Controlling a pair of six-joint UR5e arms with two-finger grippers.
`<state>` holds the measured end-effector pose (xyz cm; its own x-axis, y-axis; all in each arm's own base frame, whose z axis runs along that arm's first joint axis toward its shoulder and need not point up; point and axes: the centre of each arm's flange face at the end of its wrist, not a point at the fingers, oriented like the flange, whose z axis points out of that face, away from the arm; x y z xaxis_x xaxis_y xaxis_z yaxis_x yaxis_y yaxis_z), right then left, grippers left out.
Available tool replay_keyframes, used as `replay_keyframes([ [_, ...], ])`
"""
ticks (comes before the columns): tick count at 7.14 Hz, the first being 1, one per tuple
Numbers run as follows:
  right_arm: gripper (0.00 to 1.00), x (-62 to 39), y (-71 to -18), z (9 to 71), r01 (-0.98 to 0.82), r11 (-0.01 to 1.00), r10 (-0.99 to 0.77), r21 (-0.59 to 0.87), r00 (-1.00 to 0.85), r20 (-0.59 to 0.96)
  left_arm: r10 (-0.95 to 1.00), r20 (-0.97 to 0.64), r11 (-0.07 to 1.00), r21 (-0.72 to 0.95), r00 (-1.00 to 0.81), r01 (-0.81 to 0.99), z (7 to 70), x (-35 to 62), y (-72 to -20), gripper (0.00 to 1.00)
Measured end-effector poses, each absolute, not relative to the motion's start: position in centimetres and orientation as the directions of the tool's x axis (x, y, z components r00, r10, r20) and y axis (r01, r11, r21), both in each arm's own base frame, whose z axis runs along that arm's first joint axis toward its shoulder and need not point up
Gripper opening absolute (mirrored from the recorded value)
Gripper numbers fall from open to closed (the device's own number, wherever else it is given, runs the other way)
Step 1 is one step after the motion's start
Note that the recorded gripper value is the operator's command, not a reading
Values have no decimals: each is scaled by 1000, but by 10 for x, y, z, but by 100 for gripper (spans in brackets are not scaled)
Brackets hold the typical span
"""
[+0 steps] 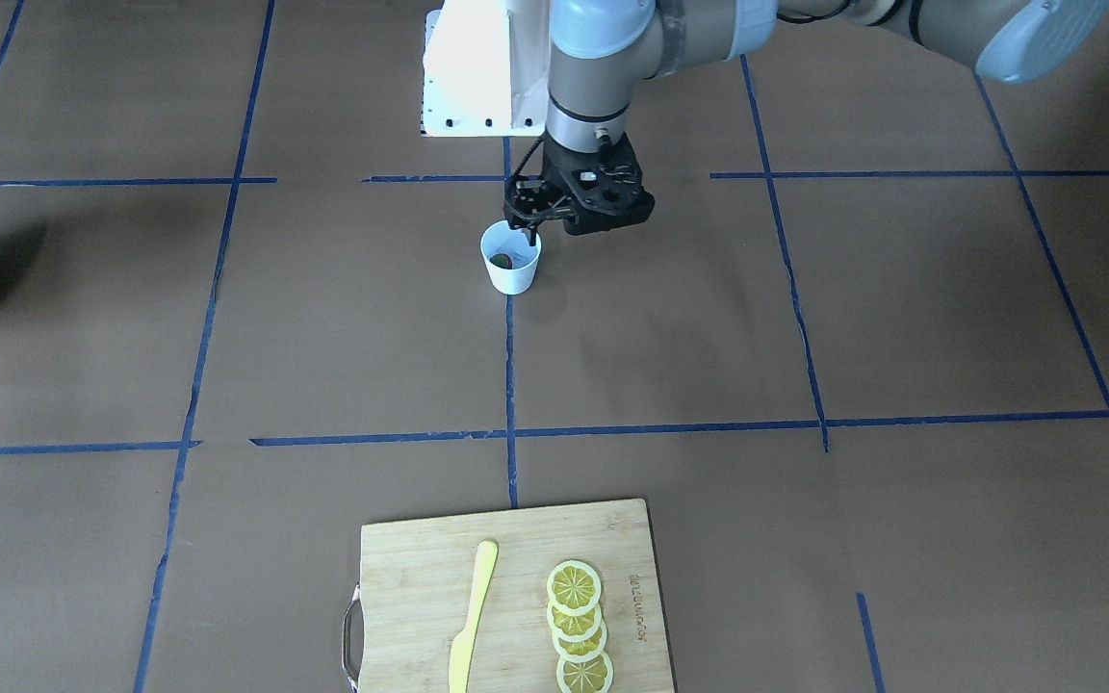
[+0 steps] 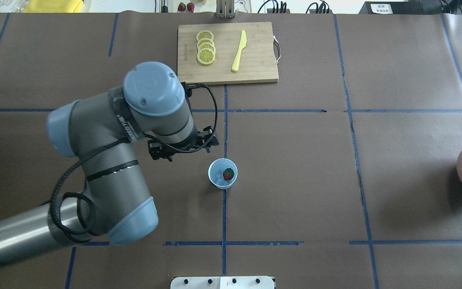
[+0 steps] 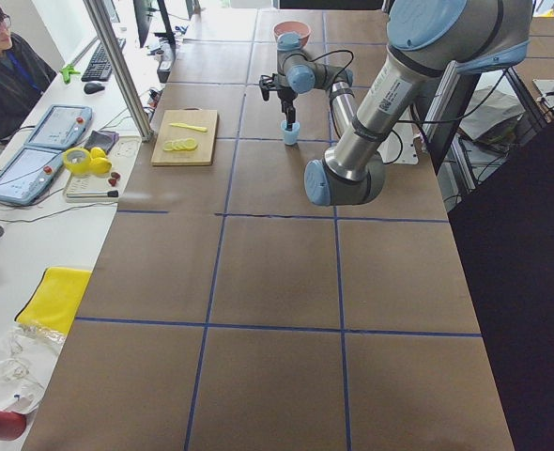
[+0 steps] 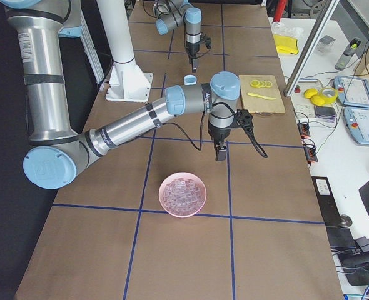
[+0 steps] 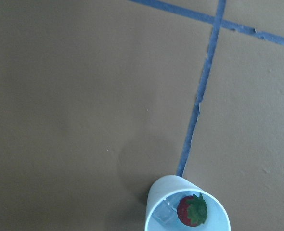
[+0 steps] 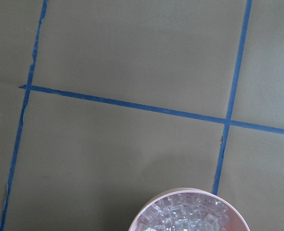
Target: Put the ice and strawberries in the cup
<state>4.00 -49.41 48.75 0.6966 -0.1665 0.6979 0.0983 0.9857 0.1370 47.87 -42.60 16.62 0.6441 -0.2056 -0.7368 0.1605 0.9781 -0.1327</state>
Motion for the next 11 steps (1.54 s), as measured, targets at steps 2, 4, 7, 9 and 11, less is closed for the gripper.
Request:
replay_keyframes([
  [2,100,56,-474,546,90,984,-171,151,682,711,-117,-727,993,-61,676,105,215,386,-470,100],
  [4,100,68,-458,604,56,990,-134,130,657,742,-16,-698,999,14,716,36,265,302,-511,100],
  [7,100,81,-460,622,12,991,-112,137,647,755,97,-646,995,84,757,-55,354,170,-557,100],
  [9,100,88,-462,613,-9,986,-122,169,653,747,148,-621,989,71,770,-133,437,78,-575,100],
  [11,100,89,-460,615,-18,987,-112,163,652,750,164,-650,983,50,742,-174,537,-23,-570,100],
])
